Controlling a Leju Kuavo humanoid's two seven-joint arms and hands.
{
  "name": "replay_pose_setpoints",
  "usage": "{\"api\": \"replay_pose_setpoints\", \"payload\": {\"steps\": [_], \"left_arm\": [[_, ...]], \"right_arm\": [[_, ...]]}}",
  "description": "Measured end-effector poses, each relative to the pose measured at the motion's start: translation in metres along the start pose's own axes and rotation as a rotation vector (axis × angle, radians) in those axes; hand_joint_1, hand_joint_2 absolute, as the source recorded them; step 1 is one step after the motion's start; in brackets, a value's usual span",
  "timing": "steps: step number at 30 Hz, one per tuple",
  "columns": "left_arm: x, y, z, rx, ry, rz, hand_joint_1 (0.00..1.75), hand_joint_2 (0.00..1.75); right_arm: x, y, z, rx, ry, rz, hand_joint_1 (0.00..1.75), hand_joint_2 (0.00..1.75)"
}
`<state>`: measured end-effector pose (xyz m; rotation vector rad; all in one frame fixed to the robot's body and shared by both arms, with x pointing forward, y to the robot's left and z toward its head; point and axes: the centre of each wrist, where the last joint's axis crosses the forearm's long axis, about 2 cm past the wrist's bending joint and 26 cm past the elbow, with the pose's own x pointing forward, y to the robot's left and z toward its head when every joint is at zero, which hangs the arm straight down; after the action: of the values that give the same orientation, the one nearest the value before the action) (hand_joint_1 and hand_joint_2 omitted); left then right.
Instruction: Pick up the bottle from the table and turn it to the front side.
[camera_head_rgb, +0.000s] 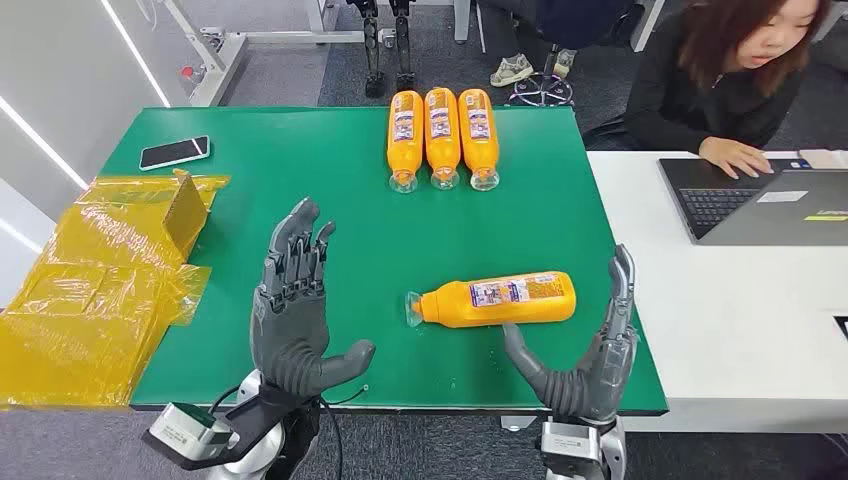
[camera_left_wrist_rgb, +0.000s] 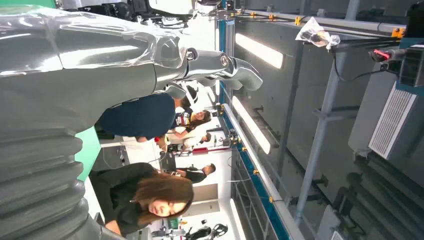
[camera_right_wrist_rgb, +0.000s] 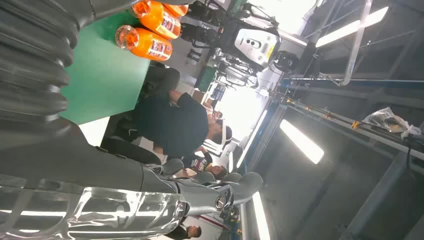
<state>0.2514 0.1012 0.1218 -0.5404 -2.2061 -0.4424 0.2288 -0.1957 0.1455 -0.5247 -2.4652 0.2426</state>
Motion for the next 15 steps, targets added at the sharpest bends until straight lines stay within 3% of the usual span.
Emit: {"api": "replay_pose_setpoints", "payload": {"steps": [10,15], "left_arm": [[0.0,0.0,0.001,0.025,0.003,-0.023,0.0,1.75],[0.0,0.0,0.002,0.011,0.005,-0.015,0.0,1.75]], "right_arm": [[-0.001,0.003,-0.002,0.03,-0.017,0.007,0.0,1.75],[-0.008,0.002,-0.012,0.152,-0.077,0.23,0.0,1.75]]}}
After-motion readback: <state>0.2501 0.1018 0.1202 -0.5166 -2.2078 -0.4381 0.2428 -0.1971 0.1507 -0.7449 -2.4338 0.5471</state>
